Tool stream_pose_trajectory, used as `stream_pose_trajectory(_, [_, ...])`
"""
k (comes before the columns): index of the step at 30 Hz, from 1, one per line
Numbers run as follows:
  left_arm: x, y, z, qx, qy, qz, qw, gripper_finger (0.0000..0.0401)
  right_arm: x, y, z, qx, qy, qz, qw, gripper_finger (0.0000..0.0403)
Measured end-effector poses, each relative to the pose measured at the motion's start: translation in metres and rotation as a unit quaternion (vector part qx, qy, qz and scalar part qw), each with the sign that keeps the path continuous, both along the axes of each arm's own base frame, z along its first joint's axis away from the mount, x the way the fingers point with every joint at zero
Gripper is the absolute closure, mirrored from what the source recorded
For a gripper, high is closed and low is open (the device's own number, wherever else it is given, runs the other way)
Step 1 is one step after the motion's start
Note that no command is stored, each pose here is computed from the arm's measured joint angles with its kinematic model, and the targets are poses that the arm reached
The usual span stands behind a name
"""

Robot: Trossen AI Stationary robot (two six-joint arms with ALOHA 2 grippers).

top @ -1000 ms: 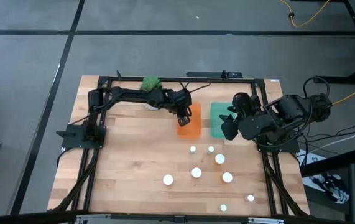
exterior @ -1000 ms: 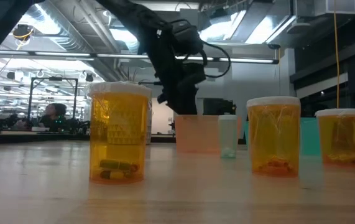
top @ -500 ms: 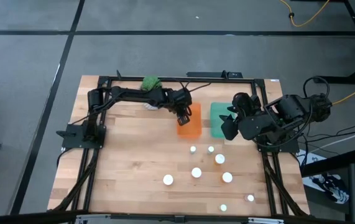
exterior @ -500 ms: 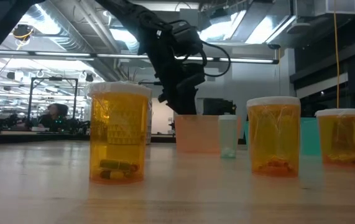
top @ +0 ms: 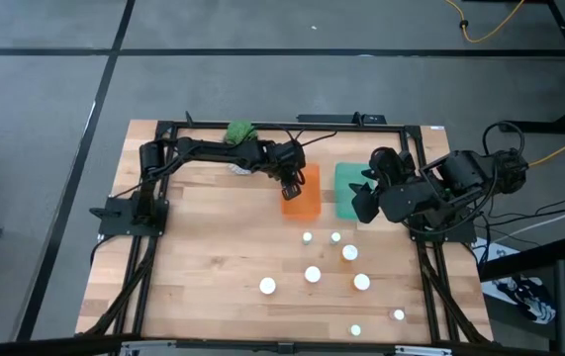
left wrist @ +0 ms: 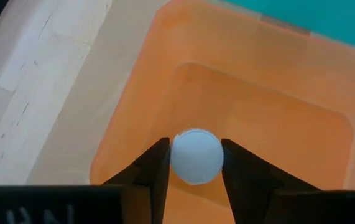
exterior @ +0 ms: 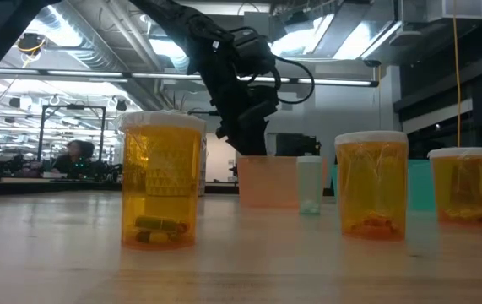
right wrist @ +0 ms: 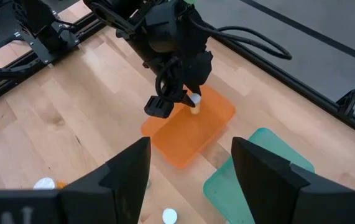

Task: Pick and place medicine bottles into bin by pill shape (circle, oval)
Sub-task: Put the top small yellow bottle into the orange bin, then move the large orange bottle to the middle left of the table

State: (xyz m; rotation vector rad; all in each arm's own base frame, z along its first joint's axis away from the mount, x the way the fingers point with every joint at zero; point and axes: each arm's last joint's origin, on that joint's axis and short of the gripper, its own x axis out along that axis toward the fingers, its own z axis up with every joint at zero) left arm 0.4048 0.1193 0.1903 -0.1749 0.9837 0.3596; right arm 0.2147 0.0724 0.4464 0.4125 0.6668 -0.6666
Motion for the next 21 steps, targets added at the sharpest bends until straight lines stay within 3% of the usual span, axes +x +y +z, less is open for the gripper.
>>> stream_pose_trajectory(12, [0.000,0.000,0.000,0.003,0.001,0.001,1.000,0.0222,0.000,0.000,0.000,0.000,0.001,0.001,1.000,0.0176])
stream_pose_trajectory(21, [0.004,-0.001,0.015,0.015,-0.021,-0.001,1.000,0.0213,0.000,0.000,0.000,0.000,0.002,0.002,1.000,0.0176])
